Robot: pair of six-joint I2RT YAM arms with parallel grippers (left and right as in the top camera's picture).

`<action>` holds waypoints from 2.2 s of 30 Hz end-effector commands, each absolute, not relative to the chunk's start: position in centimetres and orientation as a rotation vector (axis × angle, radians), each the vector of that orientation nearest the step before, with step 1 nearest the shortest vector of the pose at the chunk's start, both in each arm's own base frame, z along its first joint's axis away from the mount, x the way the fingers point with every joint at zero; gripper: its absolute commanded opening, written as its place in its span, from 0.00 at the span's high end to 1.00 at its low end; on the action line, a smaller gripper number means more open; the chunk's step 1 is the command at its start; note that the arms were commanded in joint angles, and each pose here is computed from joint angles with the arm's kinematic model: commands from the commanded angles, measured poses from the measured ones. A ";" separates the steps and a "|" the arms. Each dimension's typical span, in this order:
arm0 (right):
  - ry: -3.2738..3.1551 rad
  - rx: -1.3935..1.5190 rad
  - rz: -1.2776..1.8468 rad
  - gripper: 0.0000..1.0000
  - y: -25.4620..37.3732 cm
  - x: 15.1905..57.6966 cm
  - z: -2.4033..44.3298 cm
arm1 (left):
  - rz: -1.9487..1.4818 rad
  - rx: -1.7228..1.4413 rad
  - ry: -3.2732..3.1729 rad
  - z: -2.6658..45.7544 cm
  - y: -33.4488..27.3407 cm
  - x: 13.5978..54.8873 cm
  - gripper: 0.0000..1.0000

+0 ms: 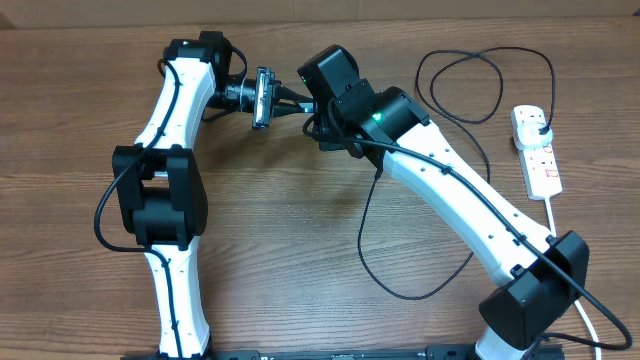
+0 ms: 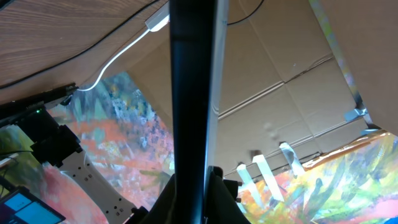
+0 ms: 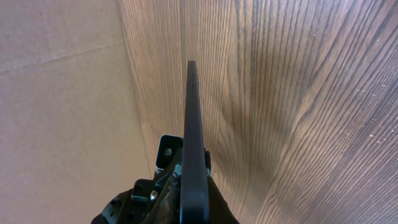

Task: Plug charger to phone and switch on socket

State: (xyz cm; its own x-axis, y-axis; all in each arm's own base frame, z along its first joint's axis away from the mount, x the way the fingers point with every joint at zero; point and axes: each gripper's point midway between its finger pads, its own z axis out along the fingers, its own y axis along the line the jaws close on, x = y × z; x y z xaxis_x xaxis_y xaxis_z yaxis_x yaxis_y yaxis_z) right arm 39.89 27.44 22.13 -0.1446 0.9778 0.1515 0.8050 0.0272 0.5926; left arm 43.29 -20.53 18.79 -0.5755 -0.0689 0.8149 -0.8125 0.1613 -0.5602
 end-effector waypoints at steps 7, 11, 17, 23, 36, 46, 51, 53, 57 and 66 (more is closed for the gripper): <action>2.047 1.680 0.897 0.33 27.6 39.5 25.4 | 1.462 0.839 -1.802 19.2 -20.8 43.3 0.96; 2.103 1.555 0.874 0.13 27.4 39.7 25.8 | 1.477 0.820 -1.819 19.2 -20.8 43.3 0.96; 2.177 1.210 0.843 0.00 25.8 39.7 29.1 | 1.541 0.741 -1.895 19.0 -20.7 43.6 0.96; 2.246 0.804 0.682 0.00 19.1 37.0 34.0 | 1.653 0.465 -2.206 17.3 -20.4 44.4 0.96; 2.639 0.640 0.058 0.00 5.4 32.1 26.1 | 1.902 -0.382 -2.610 20.9 -20.1 43.4 0.96; 2.825 0.469 0.381 0.19 11.2 32.7 16.6 | 0.798 0.030 -3.394 22.7 -10.7 44.9 0.96; 2.958 0.426 0.408 0.22 13.7 32.3 13.1 | 0.623 0.088 -3.431 22.3 -9.0 44.6 0.96; 3.002 0.409 0.391 0.22 14.5 32.4 11.8 | 0.618 0.091 -3.422 22.0 -9.0 44.5 0.96; 3.096 0.369 0.340 0.22 16.3 32.9 9.3 | 0.618 0.090 -3.420 21.9 -9.0 44.5 0.96; 3.043 0.392 0.277 0.43 17.0 35.5 6.4 | 0.619 0.090 -3.419 21.9 -9.0 44.4 0.96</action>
State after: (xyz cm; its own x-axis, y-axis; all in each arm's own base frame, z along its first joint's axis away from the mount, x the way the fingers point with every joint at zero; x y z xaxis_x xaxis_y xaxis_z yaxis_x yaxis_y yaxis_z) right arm 34.04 16.75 6.28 -0.9688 0.2479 0.0027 0.2443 0.9525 0.1820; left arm 44.40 -8.96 21.33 -0.9485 -0.0968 -0.3015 0.0140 0.9384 -0.3453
